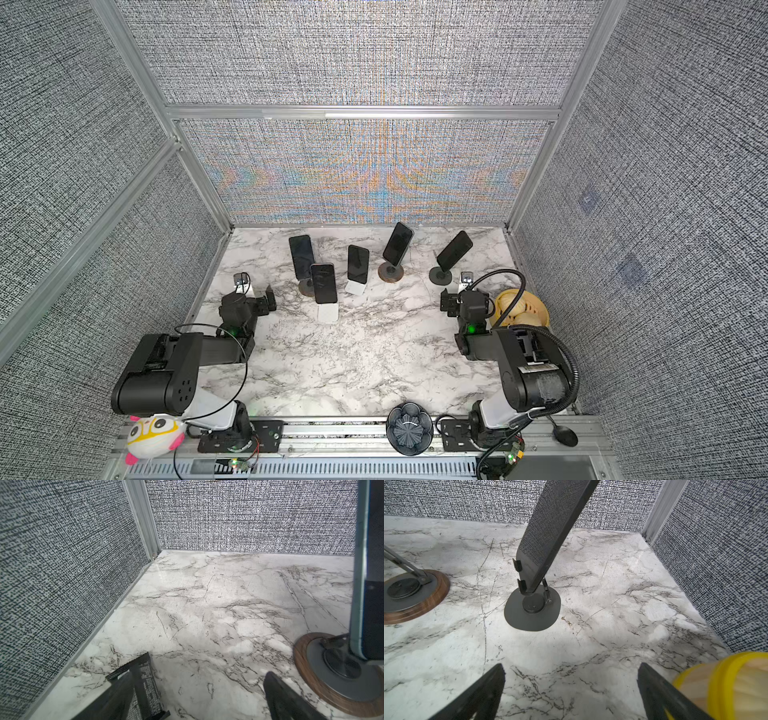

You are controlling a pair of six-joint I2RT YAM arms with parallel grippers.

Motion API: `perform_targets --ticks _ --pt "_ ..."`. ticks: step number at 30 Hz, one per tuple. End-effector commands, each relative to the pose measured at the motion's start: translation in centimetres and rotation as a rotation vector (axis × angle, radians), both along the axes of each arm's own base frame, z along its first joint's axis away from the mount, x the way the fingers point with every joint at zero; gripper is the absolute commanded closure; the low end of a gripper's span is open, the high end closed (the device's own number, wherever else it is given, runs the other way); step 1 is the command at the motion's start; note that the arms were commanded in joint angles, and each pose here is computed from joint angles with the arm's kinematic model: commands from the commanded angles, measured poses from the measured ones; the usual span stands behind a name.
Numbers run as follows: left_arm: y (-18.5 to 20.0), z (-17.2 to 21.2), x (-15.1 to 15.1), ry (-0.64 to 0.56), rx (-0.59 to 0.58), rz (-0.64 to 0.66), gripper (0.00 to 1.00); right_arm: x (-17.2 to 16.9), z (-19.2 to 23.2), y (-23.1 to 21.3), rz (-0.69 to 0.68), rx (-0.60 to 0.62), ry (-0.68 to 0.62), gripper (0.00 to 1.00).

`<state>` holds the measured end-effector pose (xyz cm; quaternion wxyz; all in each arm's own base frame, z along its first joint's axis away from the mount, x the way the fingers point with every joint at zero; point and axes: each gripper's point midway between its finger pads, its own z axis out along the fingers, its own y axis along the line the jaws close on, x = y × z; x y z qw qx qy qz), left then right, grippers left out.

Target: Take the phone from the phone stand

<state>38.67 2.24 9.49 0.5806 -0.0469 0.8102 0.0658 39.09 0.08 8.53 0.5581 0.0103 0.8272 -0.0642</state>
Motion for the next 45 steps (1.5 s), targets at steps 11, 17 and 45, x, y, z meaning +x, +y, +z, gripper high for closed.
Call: perform_targets --ticks 11,17,45 --pt "0.0 0.7 0.3 -0.028 -0.005 0.001 0.02 0.3 0.6 0.0 -0.003 0.002 -0.023 0.01" --pt "0.0 0.6 0.4 -0.024 -0.007 0.001 0.02 0.4 0.5 -0.1 0.009 0.023 -0.014 0.01" --pt "1.3 10.0 -4.1 -0.096 -0.043 0.09 0.01 -2.0 5.6 0.5 0.033 0.122 0.076 0.01"
